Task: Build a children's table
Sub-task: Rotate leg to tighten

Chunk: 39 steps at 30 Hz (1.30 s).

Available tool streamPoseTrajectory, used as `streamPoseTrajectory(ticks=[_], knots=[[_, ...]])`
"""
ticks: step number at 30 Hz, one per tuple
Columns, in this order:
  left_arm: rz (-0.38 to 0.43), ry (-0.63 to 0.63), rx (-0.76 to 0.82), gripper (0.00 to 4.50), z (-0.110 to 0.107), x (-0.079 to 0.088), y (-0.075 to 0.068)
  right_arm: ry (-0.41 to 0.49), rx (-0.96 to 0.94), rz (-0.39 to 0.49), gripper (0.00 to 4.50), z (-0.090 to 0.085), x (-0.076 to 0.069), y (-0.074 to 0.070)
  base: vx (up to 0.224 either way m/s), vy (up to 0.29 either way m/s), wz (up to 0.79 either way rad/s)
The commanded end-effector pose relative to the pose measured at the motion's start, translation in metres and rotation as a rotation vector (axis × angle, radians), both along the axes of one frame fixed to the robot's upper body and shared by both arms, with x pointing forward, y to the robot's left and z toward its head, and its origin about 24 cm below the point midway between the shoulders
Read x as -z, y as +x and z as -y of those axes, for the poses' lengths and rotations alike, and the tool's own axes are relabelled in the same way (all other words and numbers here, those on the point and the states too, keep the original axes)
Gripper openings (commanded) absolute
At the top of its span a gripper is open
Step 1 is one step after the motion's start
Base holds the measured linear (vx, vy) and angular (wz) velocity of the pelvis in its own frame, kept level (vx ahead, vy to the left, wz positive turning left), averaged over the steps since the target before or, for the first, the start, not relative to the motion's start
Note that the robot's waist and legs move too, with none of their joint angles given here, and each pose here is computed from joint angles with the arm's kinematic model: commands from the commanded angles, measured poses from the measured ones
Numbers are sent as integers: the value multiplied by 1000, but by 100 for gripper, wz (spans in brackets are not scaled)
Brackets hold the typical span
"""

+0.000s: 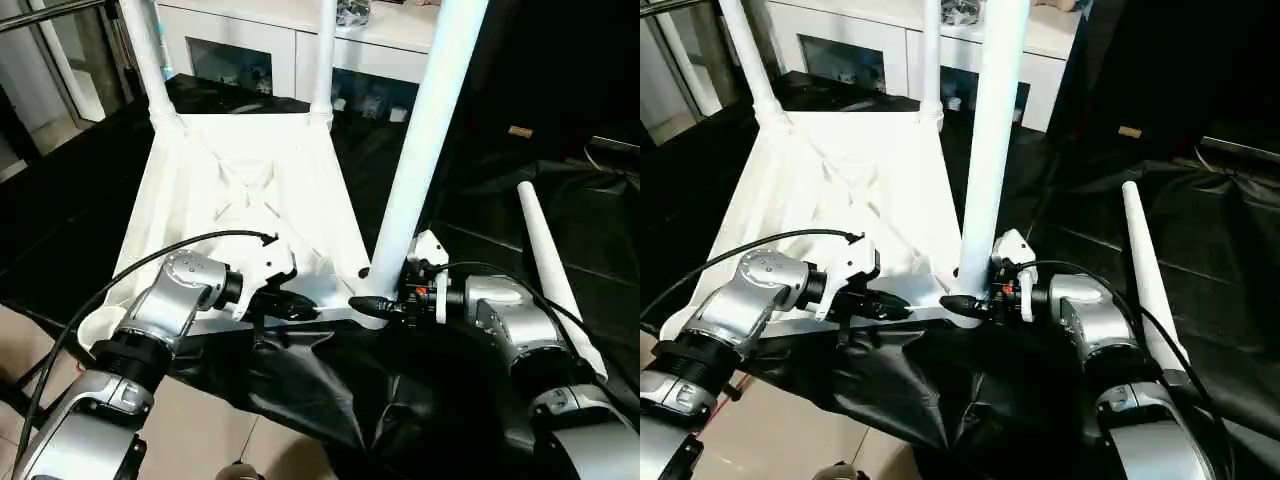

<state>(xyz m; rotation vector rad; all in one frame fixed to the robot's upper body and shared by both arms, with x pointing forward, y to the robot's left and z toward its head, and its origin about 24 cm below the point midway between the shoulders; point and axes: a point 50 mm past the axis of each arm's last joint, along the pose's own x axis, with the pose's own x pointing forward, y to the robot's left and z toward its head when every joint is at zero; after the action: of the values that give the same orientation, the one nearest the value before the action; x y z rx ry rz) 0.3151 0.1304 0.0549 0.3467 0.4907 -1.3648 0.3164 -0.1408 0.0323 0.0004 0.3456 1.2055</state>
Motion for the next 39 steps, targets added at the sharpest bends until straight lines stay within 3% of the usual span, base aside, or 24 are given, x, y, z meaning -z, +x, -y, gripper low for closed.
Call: streamPoseTrajectory(ticks=[1, 9, 15, 16, 18, 20, 21, 24, 34, 39], knots=[[37, -89, -4, 0, 24, -9, 4, -3, 4, -48, 280, -15, 10, -4, 0, 0, 0], [133, -75, -287, 0, 57, -12, 29, -71, 494, -117, 277, -33, 34, 13, 0, 0, 0], [158, -94, -346, 0, 76, -15, 33, -105, 666, -125, 277, -48, 36, 21, 0, 0, 0], [157, -100, -341, 0, 78, -16, 33, -98, 663, -116, 333, -50, 35, 21, 0, 0, 0], [149, -112, -302, 0, 79, -15, 30, -39, 661, -142, 347, -53, 31, 24, 0, 0, 0], [143, -116, -289, 0, 78, -15, 28, -33, 655, -140, 353, -53, 29, 24, 0, 0, 0], [139, -117, -264, 0, 75, -14, 26, -33, 617, -125, 387, -52, 27, 25, 0, 0, 0], [136, -136, -215, 0, 66, -13, 22, -60, 542, -71, 406, -47, 23, 25, 0, 0, 0], [100, -147, -72, 0, 42, -12, 11, -13, 281, -15, 406, -22, 10, 20, 0, 0, 0], [78, -110, -7, 0, 22, -13, 6, 6, 88, -11, 406, -5, 3, 10, 0, 0, 0]])
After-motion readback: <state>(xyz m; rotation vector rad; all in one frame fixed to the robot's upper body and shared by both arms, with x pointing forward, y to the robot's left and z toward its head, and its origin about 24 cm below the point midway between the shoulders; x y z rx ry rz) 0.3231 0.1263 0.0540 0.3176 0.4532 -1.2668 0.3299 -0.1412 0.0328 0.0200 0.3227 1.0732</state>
